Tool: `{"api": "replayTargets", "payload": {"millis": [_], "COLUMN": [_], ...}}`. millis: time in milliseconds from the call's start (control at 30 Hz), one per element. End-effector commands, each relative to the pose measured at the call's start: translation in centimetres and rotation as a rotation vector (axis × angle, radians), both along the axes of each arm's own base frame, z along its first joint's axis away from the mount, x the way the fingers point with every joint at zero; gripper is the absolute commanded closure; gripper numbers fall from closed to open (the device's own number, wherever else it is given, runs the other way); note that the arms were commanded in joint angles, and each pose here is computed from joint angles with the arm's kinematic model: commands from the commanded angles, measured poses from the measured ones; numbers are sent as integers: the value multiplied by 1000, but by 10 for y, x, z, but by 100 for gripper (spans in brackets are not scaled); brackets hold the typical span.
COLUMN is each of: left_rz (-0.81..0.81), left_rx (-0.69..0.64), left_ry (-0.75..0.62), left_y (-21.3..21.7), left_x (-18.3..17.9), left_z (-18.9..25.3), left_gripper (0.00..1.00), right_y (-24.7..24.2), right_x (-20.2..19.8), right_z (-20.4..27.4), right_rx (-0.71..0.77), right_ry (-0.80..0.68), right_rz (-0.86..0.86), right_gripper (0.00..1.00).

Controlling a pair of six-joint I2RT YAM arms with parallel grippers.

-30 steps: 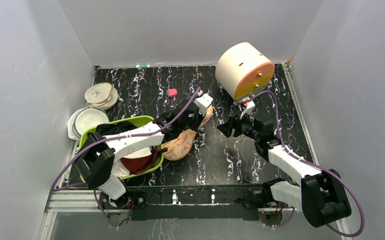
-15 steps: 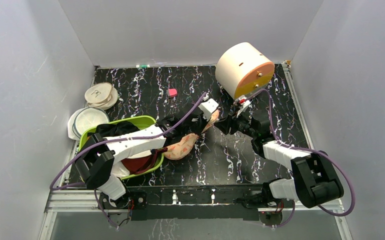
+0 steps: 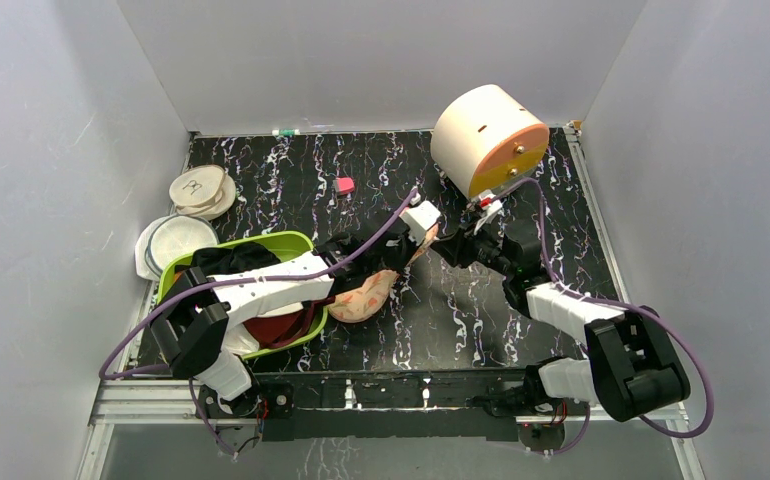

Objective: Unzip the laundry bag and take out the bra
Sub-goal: Unzip the laundry bag at the center of the board.

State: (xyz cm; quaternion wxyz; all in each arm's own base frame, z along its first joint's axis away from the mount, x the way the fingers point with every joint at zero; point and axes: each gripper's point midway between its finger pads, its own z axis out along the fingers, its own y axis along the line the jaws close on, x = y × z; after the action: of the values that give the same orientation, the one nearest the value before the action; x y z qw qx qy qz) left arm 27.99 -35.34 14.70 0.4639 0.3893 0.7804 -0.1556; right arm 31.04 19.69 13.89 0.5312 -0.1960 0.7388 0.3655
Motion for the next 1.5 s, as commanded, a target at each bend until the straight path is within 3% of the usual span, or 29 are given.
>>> {"api": "replayTargets", "payload": {"millis": [0, 533, 633, 700, 833, 900, 1133, 1333, 1467], "left_rz": [-12, -23, -21, -18, -14, -15, -40, -65, -78], "left_rx": [-13, -1, 3, 5, 7, 5, -2, -10, -15], "left_ry": [-32, -39, -47, -53, -71, -79, -129, -144, -144], "left_y": [-2, -4, -3, -2, 0, 1, 4, 3, 1], "left_x": [-3, -6, -5, -5, -4, -4, -7, -13, -15], "left_z": [11, 9, 11, 12, 17, 20, 31, 35, 36], "left_gripper": [100, 100, 100, 100, 100, 100, 100, 100, 100], "right_y": [-8, 6, 2, -3, -17, -22, -4, -6, 2], "right_x": [9, 0, 2, 2, -8, -12, -23, -25, -28], "right_z": [24, 17, 16, 18, 26, 29, 17, 25, 31], "right_rx": [-1, -8, -20, -30, -29, -32, -85, -83, -79], "right_ry": [-112, -105, -110, -124, -282, -355, -385, -443, -465], "right_rz": [-60, 56, 30, -3, -65, -79, 92, 103, 176], "right_gripper": [74, 66, 60, 50, 28, 23, 27, 29, 42]}}
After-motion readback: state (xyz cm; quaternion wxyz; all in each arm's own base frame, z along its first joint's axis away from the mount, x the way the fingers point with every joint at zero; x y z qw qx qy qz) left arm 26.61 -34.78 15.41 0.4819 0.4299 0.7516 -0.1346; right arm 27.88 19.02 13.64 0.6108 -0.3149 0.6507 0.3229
